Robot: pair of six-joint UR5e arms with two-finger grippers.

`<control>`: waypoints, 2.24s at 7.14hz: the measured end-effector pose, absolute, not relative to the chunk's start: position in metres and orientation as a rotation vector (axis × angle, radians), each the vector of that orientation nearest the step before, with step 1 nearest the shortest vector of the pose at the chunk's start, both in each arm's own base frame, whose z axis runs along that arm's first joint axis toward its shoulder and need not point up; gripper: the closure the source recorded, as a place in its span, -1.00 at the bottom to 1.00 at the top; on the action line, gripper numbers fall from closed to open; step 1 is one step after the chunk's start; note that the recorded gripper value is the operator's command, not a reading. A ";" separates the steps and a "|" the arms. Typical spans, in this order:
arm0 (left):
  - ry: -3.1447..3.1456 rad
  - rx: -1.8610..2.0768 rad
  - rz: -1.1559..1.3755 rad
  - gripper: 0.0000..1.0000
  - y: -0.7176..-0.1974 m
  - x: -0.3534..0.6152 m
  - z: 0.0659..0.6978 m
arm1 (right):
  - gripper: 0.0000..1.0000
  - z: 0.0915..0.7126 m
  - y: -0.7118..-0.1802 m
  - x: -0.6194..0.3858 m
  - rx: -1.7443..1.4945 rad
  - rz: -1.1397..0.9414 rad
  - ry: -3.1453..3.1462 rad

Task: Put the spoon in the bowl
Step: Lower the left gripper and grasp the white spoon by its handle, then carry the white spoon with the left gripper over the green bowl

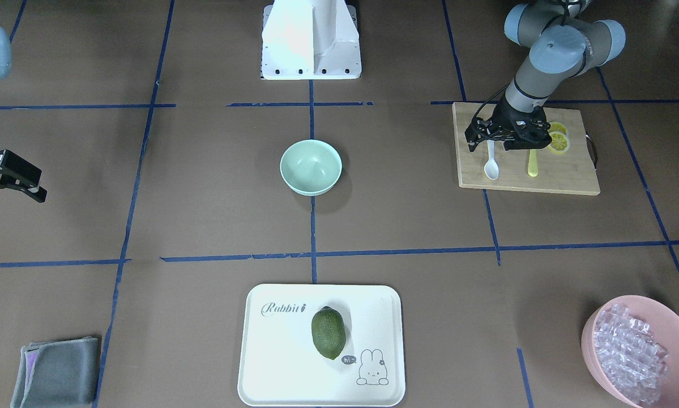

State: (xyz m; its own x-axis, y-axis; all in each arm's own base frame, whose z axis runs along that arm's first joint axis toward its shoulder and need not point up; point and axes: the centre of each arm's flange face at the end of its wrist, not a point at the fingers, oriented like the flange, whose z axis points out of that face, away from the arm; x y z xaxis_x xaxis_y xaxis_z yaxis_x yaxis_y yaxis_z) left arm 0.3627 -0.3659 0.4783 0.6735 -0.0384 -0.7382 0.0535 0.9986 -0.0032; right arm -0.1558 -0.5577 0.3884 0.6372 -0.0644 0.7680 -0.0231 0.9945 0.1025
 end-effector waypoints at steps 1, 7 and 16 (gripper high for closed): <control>0.832 0.019 -0.052 0.49 -0.366 0.363 0.477 | -1.00 0.388 -0.558 -0.156 0.107 -0.023 -0.881; 0.819 0.009 -0.059 1.00 -0.366 0.360 0.473 | -1.00 0.387 -0.557 -0.156 0.108 -0.022 -0.881; 0.871 -0.102 -0.131 1.00 -0.420 0.418 0.203 | -1.00 0.400 -0.554 -0.143 0.104 -0.011 -0.874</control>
